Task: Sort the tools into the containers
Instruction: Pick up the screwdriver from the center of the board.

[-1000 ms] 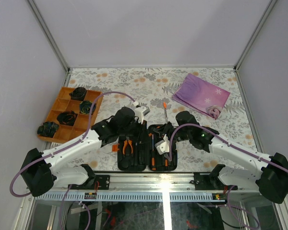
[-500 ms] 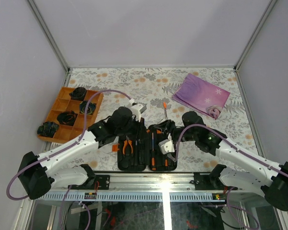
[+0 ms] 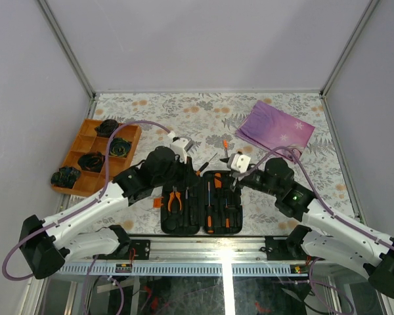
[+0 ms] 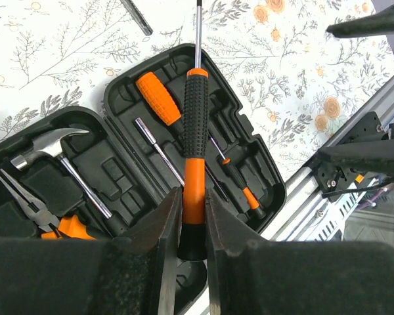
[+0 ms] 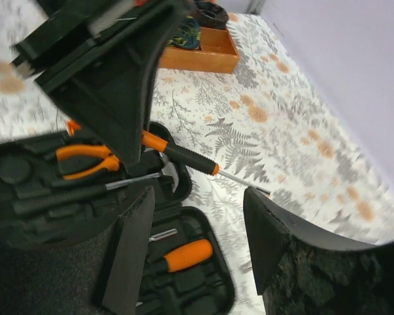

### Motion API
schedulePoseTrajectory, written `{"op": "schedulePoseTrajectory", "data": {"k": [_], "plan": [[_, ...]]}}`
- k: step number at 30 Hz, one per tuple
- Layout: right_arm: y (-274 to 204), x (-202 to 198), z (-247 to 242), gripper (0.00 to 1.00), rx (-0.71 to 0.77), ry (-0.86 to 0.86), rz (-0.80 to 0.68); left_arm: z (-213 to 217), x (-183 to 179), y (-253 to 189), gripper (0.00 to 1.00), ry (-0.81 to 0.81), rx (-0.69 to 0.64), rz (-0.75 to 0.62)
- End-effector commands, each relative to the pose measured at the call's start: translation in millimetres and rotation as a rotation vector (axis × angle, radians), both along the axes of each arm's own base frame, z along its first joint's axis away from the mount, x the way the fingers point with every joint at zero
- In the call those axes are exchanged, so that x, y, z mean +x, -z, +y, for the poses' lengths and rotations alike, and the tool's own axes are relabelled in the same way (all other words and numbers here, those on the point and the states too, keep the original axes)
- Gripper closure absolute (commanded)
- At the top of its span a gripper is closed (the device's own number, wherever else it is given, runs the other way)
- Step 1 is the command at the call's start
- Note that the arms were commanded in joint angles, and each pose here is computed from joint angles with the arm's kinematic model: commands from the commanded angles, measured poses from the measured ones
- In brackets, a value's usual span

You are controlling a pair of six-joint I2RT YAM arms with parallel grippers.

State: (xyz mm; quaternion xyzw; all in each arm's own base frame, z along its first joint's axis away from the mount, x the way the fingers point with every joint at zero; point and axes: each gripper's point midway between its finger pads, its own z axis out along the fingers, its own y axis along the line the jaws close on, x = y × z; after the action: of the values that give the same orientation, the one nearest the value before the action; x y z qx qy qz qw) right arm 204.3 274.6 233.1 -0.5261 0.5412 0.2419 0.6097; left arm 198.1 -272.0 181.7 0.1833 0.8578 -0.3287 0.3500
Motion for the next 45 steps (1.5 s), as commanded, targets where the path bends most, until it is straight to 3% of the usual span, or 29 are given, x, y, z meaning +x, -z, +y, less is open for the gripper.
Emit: {"op": "schedulePoseTrajectory", "data": {"k": [1, 7, 10, 14, 25, 28, 37, 45], "plan": [[-24, 12, -9, 0.37, 0.294, 0.229, 0.299, -1, 10, -20, 1.0, -0.047, -0.051, -0.063], [-11, 35, -32, 0.36, 0.378, 0.517, 0.514, 3, 10, -25, 1.0, -0.074, -0.077, -0.068], [-2, 34, -34, 0.34, 0.383, 0.579, 0.62, 5, 9, -29, 1.0, -0.087, -0.096, -0.079], [-8, 29, -26, 0.33, 0.454, 0.57, 0.726, 4, 10, -38, 1.0, -0.102, -0.131, -0.085], [-50, 40, -16, 0.39, 0.968, 0.556, 1.017, 3, 8, -57, 1.0, -0.125, -0.26, -0.124], [-59, 42, -6, 0.41, 1.041, 0.505, 1.085, 2, 9, -56, 1.0, -0.125, -0.271, -0.121], [-42, 44, 35, 0.42, 1.051, 0.457, 1.239, -6, 11, -58, 1.0, -0.111, -0.293, -0.115], [-38, 46, 44, 0.48, 1.069, 0.435, 1.258, -9, 11, -55, 1.0, -0.1, -0.283, -0.115]]}}
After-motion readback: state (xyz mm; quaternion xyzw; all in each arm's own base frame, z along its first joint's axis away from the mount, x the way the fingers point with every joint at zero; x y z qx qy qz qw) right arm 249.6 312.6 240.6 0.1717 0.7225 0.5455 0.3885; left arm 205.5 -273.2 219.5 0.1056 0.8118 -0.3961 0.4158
